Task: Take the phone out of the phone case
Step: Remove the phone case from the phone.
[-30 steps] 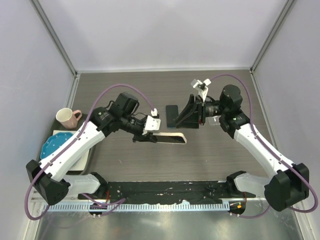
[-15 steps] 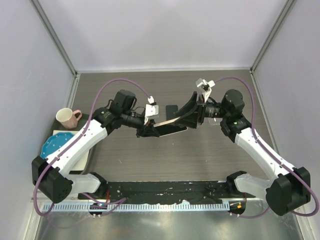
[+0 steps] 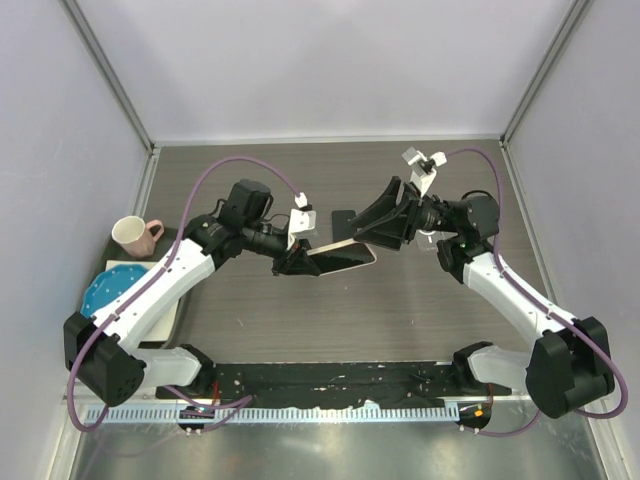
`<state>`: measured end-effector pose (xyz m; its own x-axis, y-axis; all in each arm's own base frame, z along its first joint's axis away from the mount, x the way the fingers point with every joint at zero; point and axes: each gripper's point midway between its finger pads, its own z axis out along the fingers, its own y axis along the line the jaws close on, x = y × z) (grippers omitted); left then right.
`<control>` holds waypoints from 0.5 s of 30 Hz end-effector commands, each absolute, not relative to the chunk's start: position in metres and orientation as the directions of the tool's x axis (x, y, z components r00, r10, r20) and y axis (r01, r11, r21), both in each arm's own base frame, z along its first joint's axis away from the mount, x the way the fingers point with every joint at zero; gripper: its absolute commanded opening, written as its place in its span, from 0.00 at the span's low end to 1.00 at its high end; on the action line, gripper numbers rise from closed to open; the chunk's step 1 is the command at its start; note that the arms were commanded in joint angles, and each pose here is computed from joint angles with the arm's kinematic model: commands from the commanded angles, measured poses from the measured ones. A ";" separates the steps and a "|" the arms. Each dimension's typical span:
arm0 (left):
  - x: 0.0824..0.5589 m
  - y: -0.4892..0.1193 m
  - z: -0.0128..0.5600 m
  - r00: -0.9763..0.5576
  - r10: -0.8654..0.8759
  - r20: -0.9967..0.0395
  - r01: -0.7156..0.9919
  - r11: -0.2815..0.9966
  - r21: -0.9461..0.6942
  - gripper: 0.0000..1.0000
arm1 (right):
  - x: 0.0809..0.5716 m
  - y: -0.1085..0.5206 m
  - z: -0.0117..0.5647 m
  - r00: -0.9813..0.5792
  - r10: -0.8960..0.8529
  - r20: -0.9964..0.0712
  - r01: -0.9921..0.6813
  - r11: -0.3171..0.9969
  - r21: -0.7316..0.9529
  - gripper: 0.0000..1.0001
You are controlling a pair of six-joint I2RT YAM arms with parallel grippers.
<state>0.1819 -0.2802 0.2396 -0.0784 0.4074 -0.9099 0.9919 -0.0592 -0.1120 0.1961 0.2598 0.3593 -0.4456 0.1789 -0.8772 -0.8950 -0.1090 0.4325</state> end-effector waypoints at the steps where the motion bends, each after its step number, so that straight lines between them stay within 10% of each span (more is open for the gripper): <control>1: 0.179 -0.287 0.274 0.020 0.315 -0.949 0.993 -0.116 -0.018 0.00 | 0.181 0.255 0.371 -0.388 0.195 -0.901 -0.920 -0.147 0.364 0.55; 15: 0.181 -0.287 0.276 0.010 0.313 -0.950 0.993 -0.117 -0.029 0.00 | 0.185 0.260 0.353 -0.378 0.157 -0.913 -0.926 -0.093 0.367 0.41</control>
<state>0.1809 -0.2805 0.2412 -0.0789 0.4026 -0.9120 0.9913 -0.0652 -0.1145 0.1874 0.2599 0.3386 -0.4331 0.1289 -0.8921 -0.9012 -0.0814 0.4257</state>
